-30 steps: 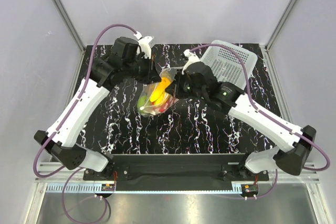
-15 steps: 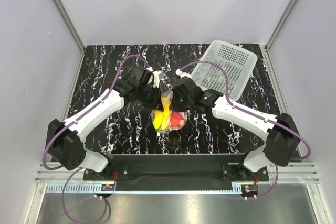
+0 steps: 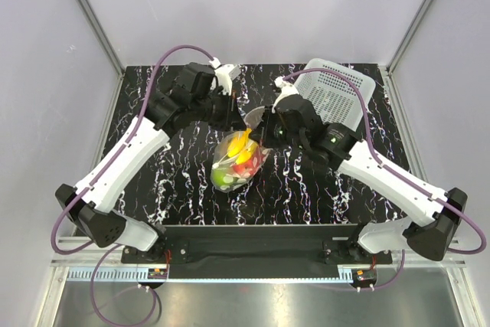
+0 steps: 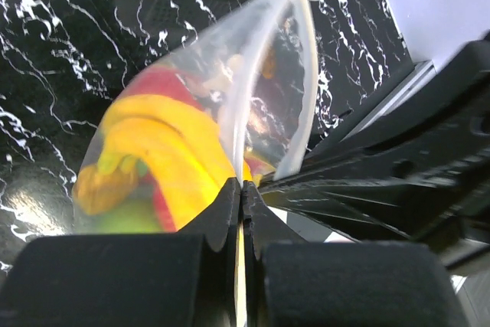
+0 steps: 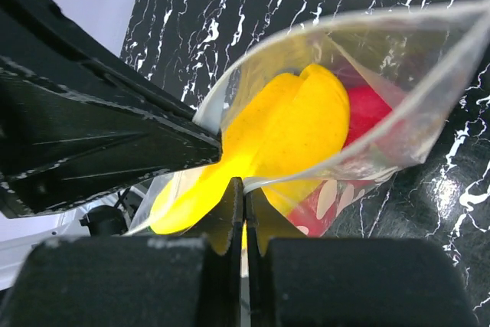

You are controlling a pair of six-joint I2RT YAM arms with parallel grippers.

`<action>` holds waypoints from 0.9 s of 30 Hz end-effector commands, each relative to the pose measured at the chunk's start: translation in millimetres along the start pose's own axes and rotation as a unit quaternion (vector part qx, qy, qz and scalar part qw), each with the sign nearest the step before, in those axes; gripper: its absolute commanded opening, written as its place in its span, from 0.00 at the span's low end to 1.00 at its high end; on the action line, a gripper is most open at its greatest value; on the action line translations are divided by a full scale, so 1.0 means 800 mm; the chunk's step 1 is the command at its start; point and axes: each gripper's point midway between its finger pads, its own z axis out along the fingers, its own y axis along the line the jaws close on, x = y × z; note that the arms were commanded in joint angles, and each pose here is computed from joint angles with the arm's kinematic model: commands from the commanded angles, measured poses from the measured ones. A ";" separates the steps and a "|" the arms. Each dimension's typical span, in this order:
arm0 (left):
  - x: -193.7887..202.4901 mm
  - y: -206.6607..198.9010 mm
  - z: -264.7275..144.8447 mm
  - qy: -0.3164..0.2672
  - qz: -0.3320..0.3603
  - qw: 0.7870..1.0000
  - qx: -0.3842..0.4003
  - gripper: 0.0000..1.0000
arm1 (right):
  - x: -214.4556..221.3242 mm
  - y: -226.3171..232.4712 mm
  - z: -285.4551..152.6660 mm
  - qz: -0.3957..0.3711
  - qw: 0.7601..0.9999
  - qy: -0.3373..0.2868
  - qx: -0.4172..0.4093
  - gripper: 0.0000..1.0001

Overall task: Place the food in the zip-top bag and seal the zipper
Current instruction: Adjust the zipper food storage bag at the center of the board.

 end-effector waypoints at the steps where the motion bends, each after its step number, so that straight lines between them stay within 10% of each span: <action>1: 0.001 -0.012 0.007 0.010 -0.007 1.000 0.027 0.00 | -0.032 0.014 -0.006 -0.004 0.999 -0.041 -0.011 0.00; 27: 0.050 0.003 0.057 0.041 -0.027 0.997 0.053 0.00 | 0.014 -0.033 0.042 0.047 0.997 -0.045 0.032 0.07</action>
